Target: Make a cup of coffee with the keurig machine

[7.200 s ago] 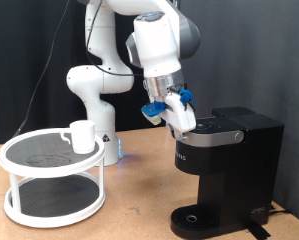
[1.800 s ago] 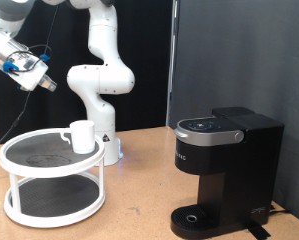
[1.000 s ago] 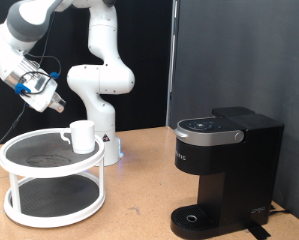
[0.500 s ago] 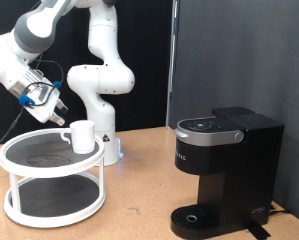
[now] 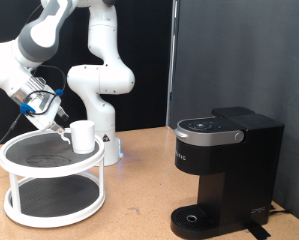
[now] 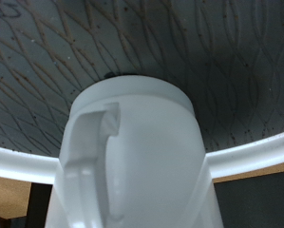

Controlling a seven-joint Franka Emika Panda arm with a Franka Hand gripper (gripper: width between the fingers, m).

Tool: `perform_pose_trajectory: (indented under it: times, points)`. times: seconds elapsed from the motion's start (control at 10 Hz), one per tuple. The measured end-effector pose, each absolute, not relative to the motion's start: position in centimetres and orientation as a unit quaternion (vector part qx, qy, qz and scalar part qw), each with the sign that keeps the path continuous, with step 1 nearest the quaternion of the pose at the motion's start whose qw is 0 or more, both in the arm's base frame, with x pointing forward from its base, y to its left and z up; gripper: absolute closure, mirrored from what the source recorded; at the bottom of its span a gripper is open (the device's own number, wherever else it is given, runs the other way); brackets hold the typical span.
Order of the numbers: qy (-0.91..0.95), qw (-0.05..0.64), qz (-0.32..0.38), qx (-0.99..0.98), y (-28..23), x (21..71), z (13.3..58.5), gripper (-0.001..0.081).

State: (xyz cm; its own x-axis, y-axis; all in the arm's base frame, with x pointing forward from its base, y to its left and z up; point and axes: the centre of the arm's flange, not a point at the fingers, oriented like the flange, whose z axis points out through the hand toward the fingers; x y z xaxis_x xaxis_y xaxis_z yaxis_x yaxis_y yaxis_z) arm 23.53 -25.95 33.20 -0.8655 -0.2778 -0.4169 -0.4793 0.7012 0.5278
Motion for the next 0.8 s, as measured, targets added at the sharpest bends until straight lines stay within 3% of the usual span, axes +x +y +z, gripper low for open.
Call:
perform_pose_trajectory:
  times: [0.5,0.6,0.7,0.8]
  points:
    - [0.911,0.158,0.322,-0.206,-25.75,23.55,32.69,0.0073]
    - [0.910,0.159,0.321,-0.206,-25.74,23.56,32.68,0.0212]
    - [0.910,0.160,0.321,-0.206,-25.73,23.57,32.68,0.0212]
    - [0.910,0.160,0.321,-0.207,-25.73,23.57,32.67,0.0414]
